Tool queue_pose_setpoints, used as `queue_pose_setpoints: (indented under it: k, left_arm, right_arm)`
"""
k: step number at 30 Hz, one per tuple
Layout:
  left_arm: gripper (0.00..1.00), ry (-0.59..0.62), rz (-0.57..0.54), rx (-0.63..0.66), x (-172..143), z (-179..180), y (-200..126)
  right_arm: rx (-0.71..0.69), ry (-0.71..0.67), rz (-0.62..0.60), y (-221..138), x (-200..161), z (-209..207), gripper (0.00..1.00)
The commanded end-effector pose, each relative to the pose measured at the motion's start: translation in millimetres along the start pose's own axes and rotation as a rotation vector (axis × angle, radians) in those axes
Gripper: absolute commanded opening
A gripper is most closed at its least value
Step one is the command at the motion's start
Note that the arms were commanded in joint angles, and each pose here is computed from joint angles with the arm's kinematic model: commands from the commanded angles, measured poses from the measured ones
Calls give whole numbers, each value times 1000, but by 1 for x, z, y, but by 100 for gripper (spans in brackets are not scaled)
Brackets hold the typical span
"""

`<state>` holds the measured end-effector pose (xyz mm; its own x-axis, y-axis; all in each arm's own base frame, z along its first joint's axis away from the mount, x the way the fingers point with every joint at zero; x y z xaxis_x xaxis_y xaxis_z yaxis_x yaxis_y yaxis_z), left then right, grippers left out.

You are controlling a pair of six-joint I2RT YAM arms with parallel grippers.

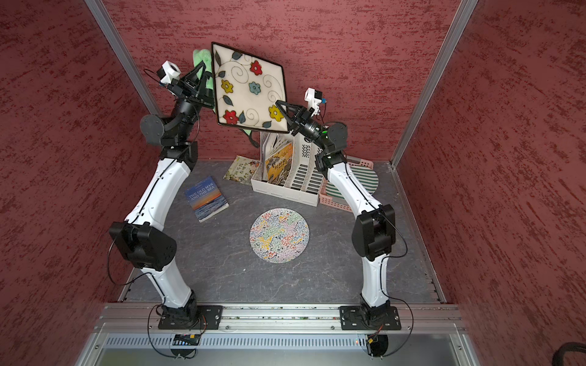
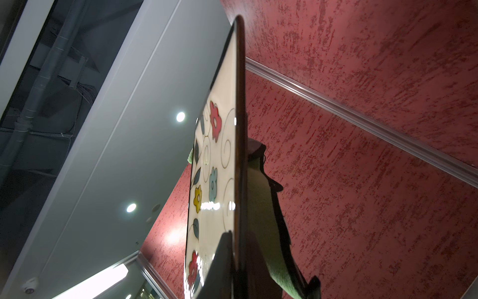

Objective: Wipe the wet plate dry
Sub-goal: Wipe the plate with towel.

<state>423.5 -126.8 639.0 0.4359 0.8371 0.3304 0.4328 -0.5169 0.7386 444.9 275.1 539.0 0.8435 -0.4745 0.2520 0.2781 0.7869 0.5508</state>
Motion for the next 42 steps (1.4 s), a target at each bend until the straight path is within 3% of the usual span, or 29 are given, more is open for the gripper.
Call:
queue_pose_setpoints:
  k: [1,8,14,18,21,25,28,30,36,42]
  left_arm:
    - [0,-53,50,12,-23,14,7]
    - [0,-102,115,-3,-64,20,25]
    - [0,-175,204,-37,-115,20,32]
    - [0,-160,171,-40,-107,10,28]
    - [0,-106,140,-60,-85,-9,30]
    - [0,-81,105,-117,-65,-24,39]
    - [0,-99,120,-162,-69,-28,49]
    - [0,-124,150,-170,-84,-21,56]
    - [0,-231,223,-182,-143,-6,53]
    - [0,-230,232,-74,-172,12,8]
  right_arm:
    - [170,-126,60,10,-23,61,0]
    - [152,-160,76,29,-21,65,0]
    - [97,-277,-126,23,43,88,0]
    - [71,-327,-210,-3,78,103,0]
    - [64,-331,-158,-8,70,102,0]
    - [82,-315,-1,2,21,97,0]
    - [93,-254,72,11,-15,83,0]
    - [79,-250,61,13,-20,78,0]
    - [59,-324,-118,9,36,96,0]
    - [-44,-410,-316,-19,97,102,0]
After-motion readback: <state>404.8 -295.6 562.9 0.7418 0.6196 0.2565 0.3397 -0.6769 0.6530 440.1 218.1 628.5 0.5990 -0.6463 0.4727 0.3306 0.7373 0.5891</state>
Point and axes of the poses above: each gripper's point midway between its finger pads, its own y axis out along the fingers, its own z axis along the line the jaws close on, x = y × z, the point moved 2 cm from there along -y, back along the fingers, and after that the axes turned 8 degrees about y, right-handed, at the moved point
